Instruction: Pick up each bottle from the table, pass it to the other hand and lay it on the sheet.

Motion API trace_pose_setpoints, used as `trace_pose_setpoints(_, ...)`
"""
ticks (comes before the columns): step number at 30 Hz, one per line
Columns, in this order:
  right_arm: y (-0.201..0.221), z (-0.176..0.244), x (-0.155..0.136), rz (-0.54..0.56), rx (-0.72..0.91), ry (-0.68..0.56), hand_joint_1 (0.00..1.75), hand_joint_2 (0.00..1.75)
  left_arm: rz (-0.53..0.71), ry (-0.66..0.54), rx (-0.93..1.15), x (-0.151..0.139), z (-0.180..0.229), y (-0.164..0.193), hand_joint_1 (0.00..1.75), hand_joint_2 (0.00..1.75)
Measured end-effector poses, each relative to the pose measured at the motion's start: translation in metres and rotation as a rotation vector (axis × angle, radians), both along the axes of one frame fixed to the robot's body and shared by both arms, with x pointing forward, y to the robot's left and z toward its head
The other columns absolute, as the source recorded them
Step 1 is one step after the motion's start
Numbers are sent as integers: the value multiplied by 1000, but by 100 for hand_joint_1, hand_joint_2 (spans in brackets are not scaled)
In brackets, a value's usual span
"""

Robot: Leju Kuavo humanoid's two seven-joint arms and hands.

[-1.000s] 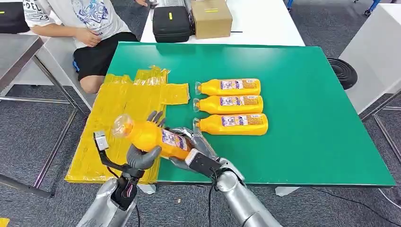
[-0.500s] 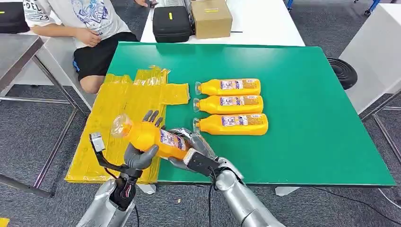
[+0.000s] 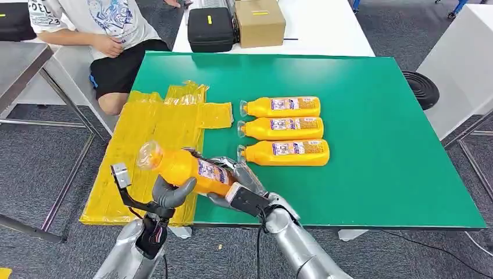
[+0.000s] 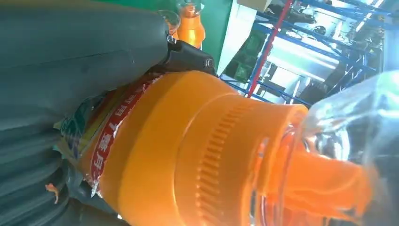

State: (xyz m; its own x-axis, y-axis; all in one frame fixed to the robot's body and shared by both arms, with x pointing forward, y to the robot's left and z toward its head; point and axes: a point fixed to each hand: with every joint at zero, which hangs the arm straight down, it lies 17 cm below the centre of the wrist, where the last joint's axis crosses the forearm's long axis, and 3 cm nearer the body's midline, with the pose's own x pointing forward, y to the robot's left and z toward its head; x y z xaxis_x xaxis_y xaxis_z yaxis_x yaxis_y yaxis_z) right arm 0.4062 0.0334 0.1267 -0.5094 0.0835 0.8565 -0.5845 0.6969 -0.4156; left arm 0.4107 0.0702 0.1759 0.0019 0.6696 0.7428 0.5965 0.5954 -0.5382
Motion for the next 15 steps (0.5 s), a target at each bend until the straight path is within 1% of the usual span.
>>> trace_pose_setpoints(2,0,0,0,0,0,0,175,175,2,-3,3,0,1,0,175,175)
trace_pose_setpoints(3,0,0,0,0,0,0,161,175,2,-4,3,0,1,0,175,175)
trace_pose_setpoints(15,0,0,0,0,0,0,161,175,2,-4,4,0,1,0,175,175)
